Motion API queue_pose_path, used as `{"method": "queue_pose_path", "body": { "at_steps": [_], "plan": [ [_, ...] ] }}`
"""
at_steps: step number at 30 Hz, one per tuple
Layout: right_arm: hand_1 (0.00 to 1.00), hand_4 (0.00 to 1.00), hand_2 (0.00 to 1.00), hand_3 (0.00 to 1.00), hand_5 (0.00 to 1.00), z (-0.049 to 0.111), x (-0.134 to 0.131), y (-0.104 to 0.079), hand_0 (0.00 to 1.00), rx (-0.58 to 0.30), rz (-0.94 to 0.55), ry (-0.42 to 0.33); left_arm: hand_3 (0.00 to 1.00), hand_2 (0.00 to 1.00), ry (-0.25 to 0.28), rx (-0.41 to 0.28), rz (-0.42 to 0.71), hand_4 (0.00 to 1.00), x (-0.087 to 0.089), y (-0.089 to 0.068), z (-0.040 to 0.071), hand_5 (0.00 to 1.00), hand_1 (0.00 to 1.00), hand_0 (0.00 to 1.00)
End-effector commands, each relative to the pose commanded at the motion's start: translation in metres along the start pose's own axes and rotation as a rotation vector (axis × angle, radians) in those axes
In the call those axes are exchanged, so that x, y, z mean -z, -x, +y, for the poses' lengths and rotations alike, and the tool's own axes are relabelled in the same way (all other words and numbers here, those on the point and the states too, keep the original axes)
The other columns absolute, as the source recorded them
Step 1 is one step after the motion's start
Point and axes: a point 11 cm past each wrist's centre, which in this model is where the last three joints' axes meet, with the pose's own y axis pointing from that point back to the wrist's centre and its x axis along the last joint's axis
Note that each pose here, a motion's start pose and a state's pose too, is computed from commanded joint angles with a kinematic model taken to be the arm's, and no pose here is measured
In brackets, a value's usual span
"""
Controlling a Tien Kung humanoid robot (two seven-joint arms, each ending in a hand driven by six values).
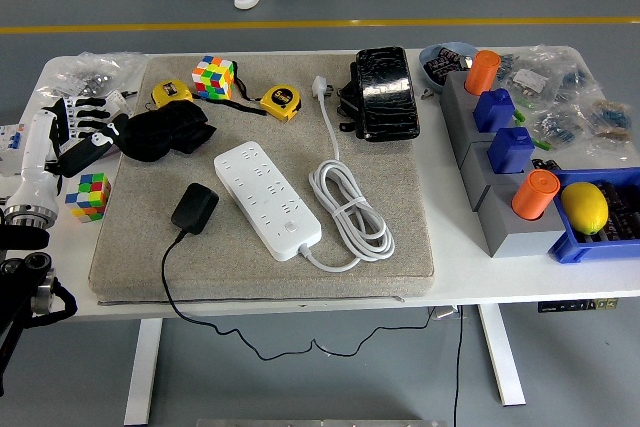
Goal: Put the plug near the board,insert it into the board,press the button,pull the plug out
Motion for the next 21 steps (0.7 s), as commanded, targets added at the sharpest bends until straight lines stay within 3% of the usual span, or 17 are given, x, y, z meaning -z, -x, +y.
{"method": "queue_pose_path", "body": {
  "at_steps": [21],
  "plan": [
    [0.595, 0.856, 0.545, 0.511, 0.375, -0.003, 0.017, 0.005, 0.556, 0.008, 0.034, -0.016, 0.535, 0.513, -0.011, -0.038, -0.003, 0.854, 0.001, -0.019, 0.000, 0.346, 0.477, 0.378]
  ]
}}
